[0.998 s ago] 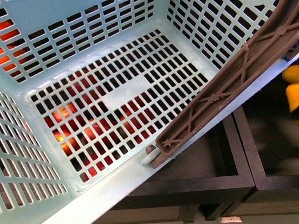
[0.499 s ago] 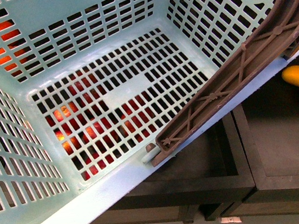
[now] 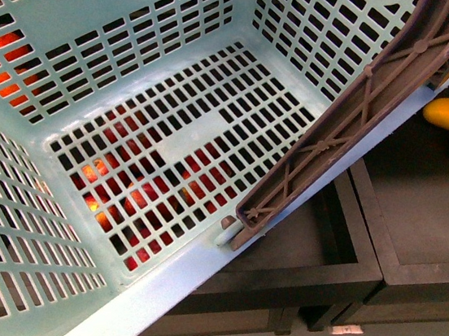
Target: Pick mango and avocado into basket
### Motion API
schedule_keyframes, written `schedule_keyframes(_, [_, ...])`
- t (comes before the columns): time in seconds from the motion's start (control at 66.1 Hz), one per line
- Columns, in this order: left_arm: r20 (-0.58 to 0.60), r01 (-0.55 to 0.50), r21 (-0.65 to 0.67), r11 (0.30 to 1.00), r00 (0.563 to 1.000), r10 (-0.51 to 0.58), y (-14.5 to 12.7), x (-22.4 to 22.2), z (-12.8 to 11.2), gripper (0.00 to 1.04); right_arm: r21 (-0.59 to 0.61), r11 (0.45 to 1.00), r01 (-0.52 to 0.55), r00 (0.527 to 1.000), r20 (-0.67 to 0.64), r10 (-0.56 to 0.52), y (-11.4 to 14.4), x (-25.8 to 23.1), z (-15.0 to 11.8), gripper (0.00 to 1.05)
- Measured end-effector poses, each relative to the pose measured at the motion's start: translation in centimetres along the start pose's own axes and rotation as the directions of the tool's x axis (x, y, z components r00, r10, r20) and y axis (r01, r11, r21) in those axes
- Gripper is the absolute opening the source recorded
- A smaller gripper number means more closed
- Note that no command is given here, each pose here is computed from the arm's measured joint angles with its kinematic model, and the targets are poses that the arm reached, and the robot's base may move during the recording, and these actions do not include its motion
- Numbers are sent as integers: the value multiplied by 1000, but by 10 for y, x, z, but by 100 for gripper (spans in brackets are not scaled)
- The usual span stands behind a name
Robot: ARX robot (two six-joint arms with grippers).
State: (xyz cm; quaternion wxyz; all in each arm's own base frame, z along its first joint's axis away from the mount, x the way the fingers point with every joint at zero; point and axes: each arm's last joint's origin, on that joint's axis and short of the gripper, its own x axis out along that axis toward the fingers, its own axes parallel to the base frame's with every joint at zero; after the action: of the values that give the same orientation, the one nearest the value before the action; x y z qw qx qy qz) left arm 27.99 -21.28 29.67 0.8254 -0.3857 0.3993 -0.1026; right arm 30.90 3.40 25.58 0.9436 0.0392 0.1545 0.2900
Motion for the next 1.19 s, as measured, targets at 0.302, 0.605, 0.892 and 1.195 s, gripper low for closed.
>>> schedule_keyframes(0.302, [0, 0, 0, 1000, 1000, 0, 0, 0, 0, 13, -24, 999, -37, 997, -71, 36, 23, 16, -21, 65])
schedule_keyframes(0.605, [1, 0, 0, 1000, 1000, 0, 0, 0, 0, 13, -29, 998, -49, 995, -93, 47, 32, 23, -31, 98])
schedule_keyframes(0.892, [4, -8, 2, 1000, 1000, 8, 1, 1, 0, 13, 91, 981, 169, 983, 56, -175, 4, -3, -22, 96])
schedule_keyframes(1.195, [-8, -1, 7, 1000, 1000, 1, 0, 1, -1, 13, 41, 830, 556, 782, 312, -539, 2, -64, -58, 48])
